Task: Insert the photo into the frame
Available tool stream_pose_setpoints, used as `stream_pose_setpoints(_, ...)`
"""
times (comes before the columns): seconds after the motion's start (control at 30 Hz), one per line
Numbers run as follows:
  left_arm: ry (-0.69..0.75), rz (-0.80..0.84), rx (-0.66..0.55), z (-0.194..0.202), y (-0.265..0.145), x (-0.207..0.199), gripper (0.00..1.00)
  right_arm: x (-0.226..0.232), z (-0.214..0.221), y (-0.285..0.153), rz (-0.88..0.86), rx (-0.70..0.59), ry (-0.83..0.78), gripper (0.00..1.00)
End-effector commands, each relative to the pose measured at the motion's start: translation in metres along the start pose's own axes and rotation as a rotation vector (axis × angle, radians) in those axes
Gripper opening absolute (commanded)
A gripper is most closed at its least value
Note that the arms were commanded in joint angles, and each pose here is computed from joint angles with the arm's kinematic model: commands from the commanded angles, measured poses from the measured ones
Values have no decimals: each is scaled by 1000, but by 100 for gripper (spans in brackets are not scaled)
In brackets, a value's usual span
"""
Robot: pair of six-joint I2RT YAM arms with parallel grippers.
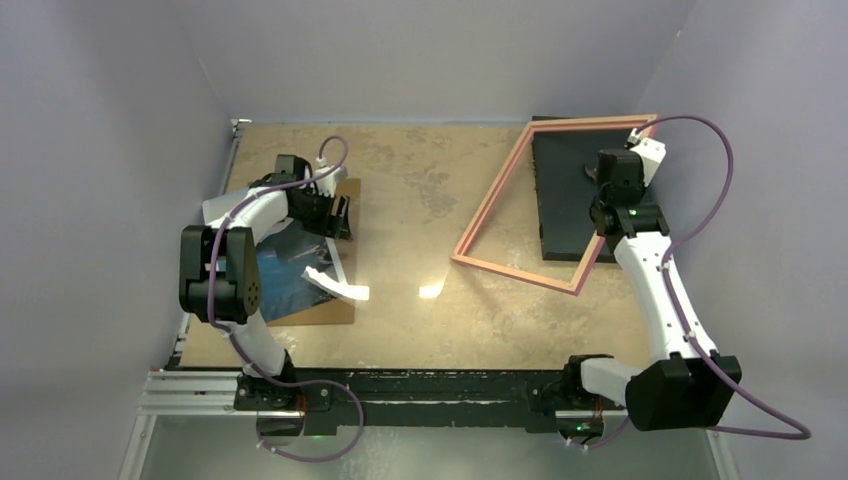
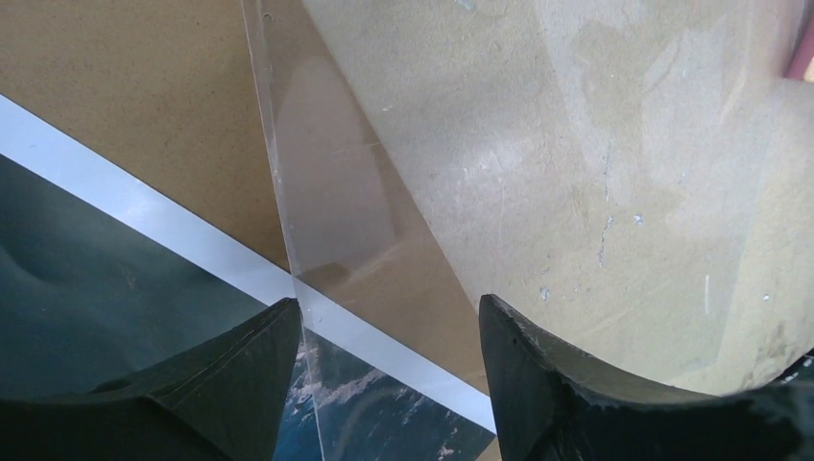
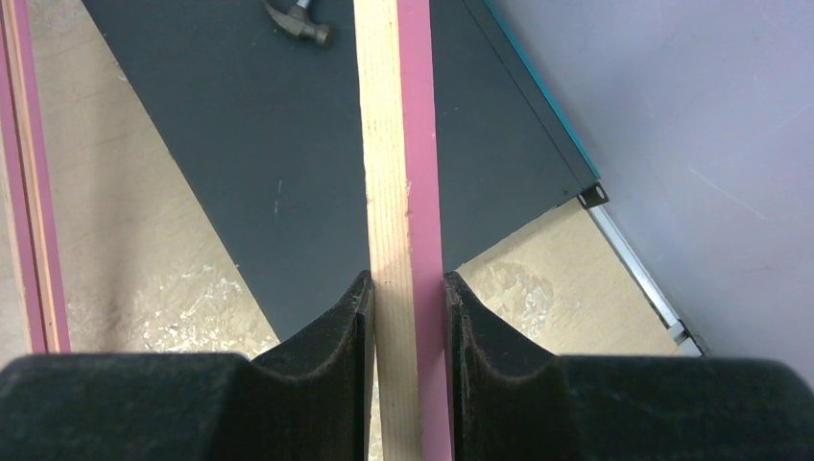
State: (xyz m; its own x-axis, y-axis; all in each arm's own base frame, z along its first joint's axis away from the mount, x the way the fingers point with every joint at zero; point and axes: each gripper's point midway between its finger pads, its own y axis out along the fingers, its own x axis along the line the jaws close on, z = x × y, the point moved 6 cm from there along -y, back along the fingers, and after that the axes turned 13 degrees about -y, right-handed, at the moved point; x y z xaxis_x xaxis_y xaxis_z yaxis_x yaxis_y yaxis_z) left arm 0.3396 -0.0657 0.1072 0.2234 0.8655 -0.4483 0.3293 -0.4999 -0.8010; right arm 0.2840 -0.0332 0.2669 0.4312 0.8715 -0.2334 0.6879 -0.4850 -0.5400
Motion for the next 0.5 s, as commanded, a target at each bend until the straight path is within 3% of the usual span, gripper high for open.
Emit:
stream_pose_setpoints(0.0,-33,221,-16,-5,-20,-39,64,32,7,-2,-155,20,46,0)
stream_pose_setpoints(0.47,-196,378,-4,7,-34,-21,53,42,18,6,-173,50,37,0)
